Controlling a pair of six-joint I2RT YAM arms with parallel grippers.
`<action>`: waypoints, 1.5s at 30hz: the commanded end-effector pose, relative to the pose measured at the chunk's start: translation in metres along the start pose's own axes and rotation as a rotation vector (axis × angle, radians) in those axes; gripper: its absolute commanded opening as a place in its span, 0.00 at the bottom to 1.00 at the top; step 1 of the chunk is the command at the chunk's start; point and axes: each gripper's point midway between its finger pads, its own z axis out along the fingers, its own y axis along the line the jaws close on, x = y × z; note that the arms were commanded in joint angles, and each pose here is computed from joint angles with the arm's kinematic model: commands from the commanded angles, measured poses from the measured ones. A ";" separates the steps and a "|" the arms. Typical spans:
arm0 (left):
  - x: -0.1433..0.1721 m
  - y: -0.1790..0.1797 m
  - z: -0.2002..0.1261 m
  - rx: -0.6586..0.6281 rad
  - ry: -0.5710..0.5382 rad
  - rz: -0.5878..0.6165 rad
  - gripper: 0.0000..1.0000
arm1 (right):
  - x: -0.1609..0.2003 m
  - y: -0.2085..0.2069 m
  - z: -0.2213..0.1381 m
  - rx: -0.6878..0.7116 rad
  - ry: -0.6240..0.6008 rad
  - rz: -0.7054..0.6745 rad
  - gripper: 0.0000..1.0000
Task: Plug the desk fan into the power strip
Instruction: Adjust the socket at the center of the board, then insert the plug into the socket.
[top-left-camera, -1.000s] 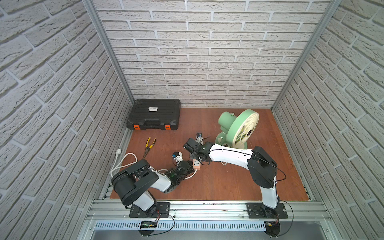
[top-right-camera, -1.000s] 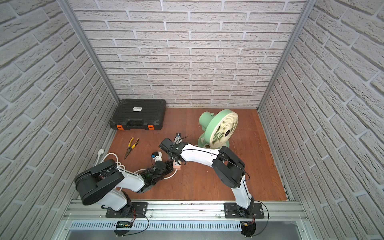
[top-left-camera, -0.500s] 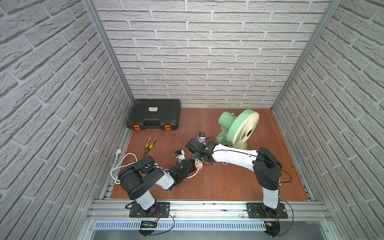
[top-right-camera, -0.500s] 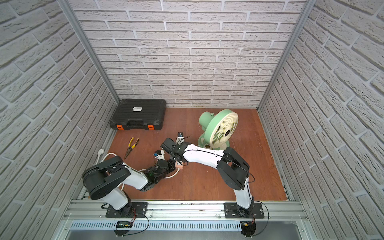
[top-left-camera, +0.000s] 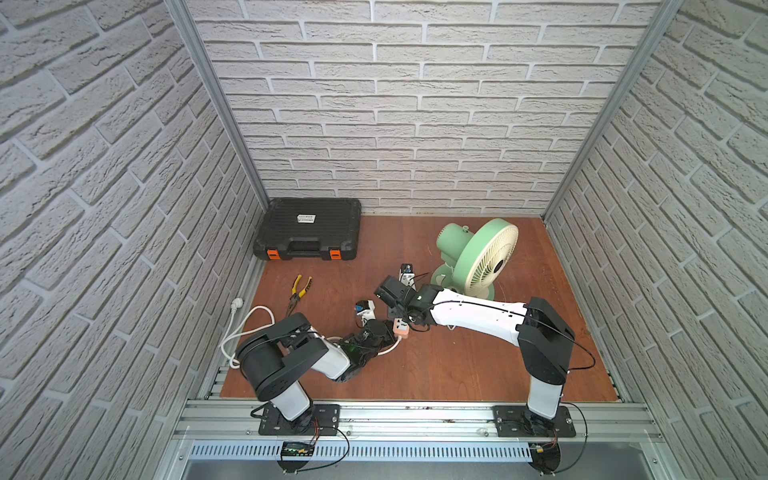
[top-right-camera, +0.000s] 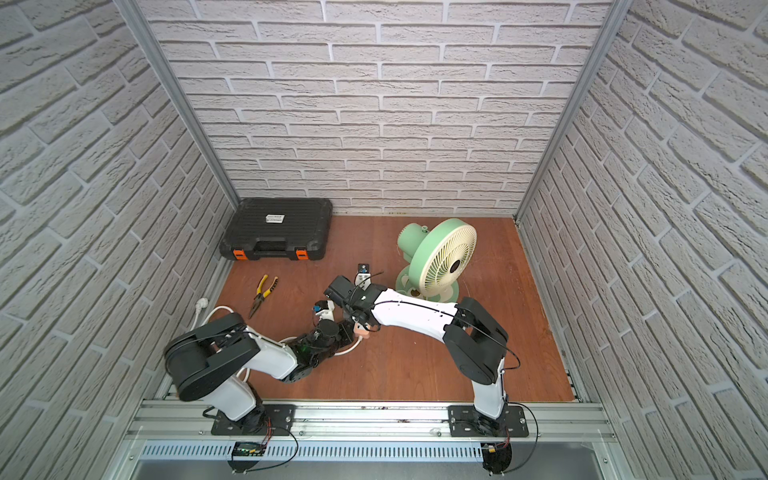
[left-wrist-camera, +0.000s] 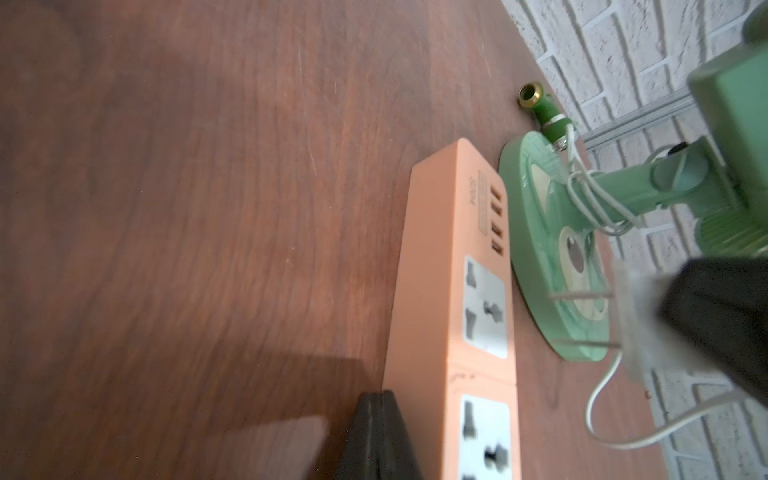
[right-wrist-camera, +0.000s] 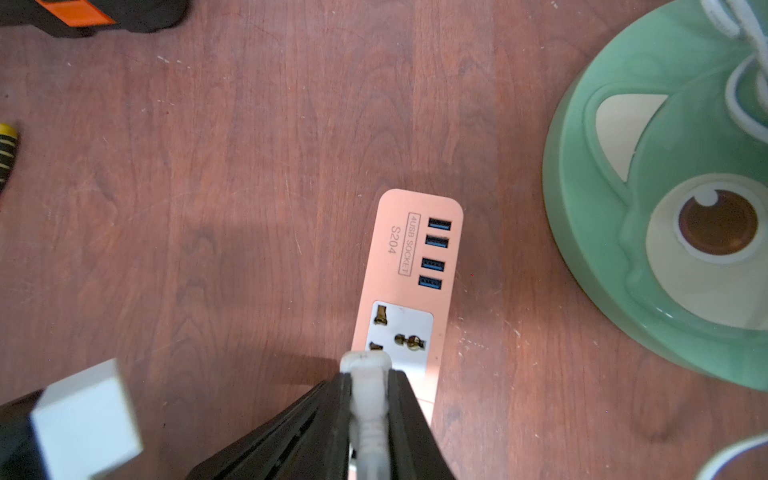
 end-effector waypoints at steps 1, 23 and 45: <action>-0.009 0.012 -0.018 -0.104 -0.013 0.122 0.13 | -0.015 0.011 -0.018 -0.073 -0.050 -0.014 0.03; -0.050 -0.001 -0.060 -0.127 -0.152 0.168 0.19 | -0.011 0.002 -0.023 -0.054 -0.058 0.009 0.03; -0.015 0.012 -0.023 -0.083 -0.039 0.115 0.00 | -0.004 0.001 0.013 0.035 -0.027 0.034 0.03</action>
